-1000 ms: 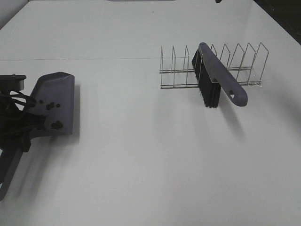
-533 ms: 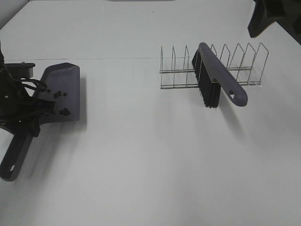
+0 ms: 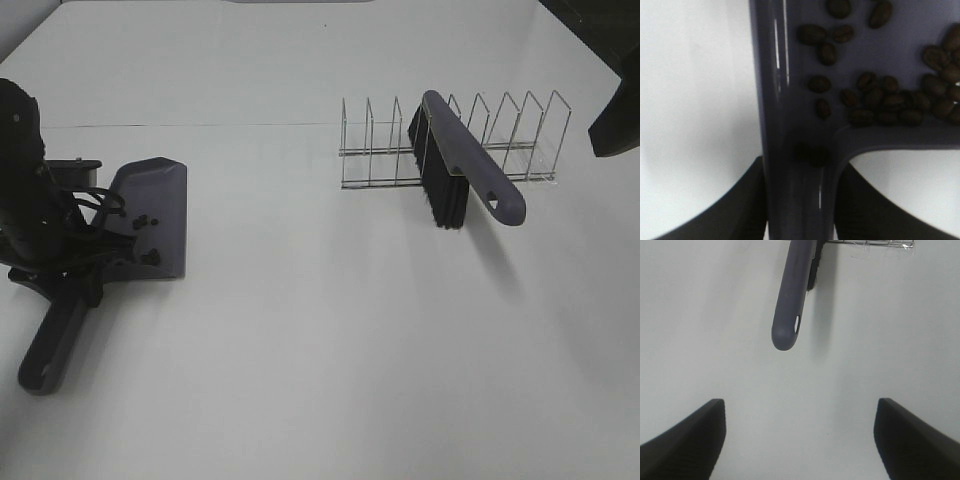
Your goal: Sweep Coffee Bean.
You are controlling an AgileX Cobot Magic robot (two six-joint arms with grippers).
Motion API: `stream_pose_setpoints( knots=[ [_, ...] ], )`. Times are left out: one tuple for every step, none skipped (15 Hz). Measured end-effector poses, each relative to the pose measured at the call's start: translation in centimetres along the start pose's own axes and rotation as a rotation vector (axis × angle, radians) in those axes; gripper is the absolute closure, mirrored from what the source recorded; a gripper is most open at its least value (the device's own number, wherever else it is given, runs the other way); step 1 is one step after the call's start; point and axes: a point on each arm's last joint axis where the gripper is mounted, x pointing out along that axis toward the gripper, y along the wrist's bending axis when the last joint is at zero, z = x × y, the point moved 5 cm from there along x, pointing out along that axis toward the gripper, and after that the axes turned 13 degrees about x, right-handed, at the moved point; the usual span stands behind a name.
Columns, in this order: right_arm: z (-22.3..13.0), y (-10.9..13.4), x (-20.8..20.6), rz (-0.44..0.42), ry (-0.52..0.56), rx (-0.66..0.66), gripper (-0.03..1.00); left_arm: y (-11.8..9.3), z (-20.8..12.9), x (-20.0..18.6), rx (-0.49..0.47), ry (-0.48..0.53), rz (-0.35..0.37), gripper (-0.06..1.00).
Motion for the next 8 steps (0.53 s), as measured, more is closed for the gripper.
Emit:
stream_pose_setpoints(
  knots=[
    [0.0, 0.0, -0.3, 0.003, -0.009, 0.002, 0.2, 0.0, 0.0, 0.0, 0.005, 0.0, 0.0, 0.61],
    [0.0, 0.0, -0.4, 0.004, -0.013, 0.005, 0.2, 0.0, 0.0, 0.0, 0.005, 0.001, 0.0, 0.58],
    [0.0, 0.0, -0.4, 0.004, -0.013, 0.007, 0.2, 0.0, -0.1, 0.0, 0.01, 0.005, 0.0, 0.47],
    [0.0, 0.0, -0.4, 0.004, -0.013, 0.007, 0.2, 0.0, -0.2, 0.0, 0.021, 0.012, -0.001, 0.33],
    [0.0, 0.0, -0.4, 0.004, -0.012, 0.007, 0.2, 0.0, -0.2, -0.5, 0.043, 0.006, -0.002, 0.16],
    [-0.1, 0.0, -0.4, 0.003, -0.01, 0.007, 0.2, -0.1, 0.0, -1.3, 0.049, -0.014, -0.001, 0.11],
    [-0.2, -0.1, -0.4, 0.001, -0.005, 0.007, 0.2, -0.1, 0.1, -2.6, 0.055, -0.046, 0.0, 0.09],
    [-0.3, -0.1, -0.4, -0.001, 0.003, 0.007, 0.2, -0.1, 0.3, -4.1, 0.057, -0.085, 0.002, 0.09]
  ],
)
